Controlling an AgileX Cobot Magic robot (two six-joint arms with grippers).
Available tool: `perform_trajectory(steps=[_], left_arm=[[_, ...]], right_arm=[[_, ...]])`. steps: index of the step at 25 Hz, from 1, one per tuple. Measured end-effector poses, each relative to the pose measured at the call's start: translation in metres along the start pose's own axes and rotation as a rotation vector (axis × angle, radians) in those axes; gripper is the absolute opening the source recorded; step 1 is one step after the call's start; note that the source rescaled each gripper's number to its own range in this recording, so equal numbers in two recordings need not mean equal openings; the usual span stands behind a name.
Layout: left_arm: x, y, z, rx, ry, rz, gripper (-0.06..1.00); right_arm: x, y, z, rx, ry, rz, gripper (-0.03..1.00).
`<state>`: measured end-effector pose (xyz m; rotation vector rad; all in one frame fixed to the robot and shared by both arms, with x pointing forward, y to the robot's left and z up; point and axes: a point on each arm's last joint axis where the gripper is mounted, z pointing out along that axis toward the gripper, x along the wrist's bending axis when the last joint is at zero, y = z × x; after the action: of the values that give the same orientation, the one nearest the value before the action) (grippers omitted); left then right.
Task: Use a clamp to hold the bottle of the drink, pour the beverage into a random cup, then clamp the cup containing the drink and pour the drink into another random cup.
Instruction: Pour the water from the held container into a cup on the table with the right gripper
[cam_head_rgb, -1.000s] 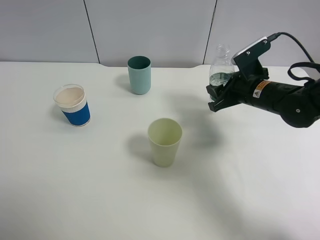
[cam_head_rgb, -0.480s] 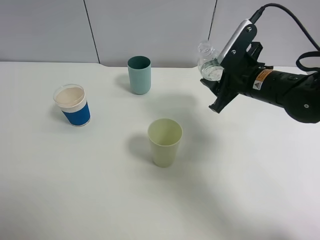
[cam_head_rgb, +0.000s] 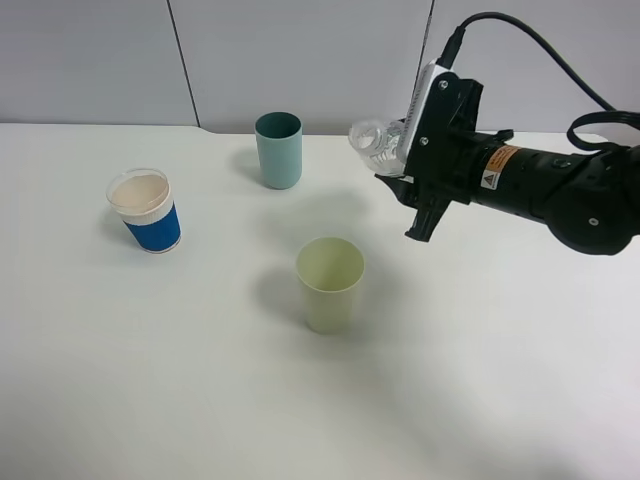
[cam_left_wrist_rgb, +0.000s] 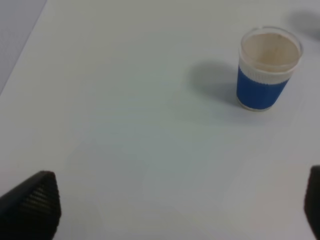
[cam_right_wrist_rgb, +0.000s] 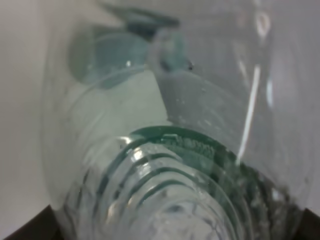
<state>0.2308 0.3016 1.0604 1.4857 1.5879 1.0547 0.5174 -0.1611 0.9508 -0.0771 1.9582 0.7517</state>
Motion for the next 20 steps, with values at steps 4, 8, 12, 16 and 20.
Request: perform_trajectory(steps=[4,8,12,16,20], left_arm=[[0.0,0.0,0.0,0.0,0.0,0.0,0.98],[0.0,0.0,0.0,0.0,0.0,0.0,0.98],[0.0,0.0,0.0,0.0,0.0,0.0,0.98],[0.0,0.0,0.0,0.0,0.0,0.0,0.98],[0.0,0.0,0.0,0.0,0.0,0.0,0.98]], right_arm=[[0.005,0.009,0.001,-0.028,0.015,-0.078,0.0],[0.006,0.011,0.002,-0.023,0.008,-0.127,0.0],[0.006,0.013,0.002,0.0,-0.008,-0.196,0.0],[0.007,0.016,0.003,0.019,-0.018,-0.217,0.0],[0.009,0.021,0.003,0.033,-0.025,-0.233,0.0]])
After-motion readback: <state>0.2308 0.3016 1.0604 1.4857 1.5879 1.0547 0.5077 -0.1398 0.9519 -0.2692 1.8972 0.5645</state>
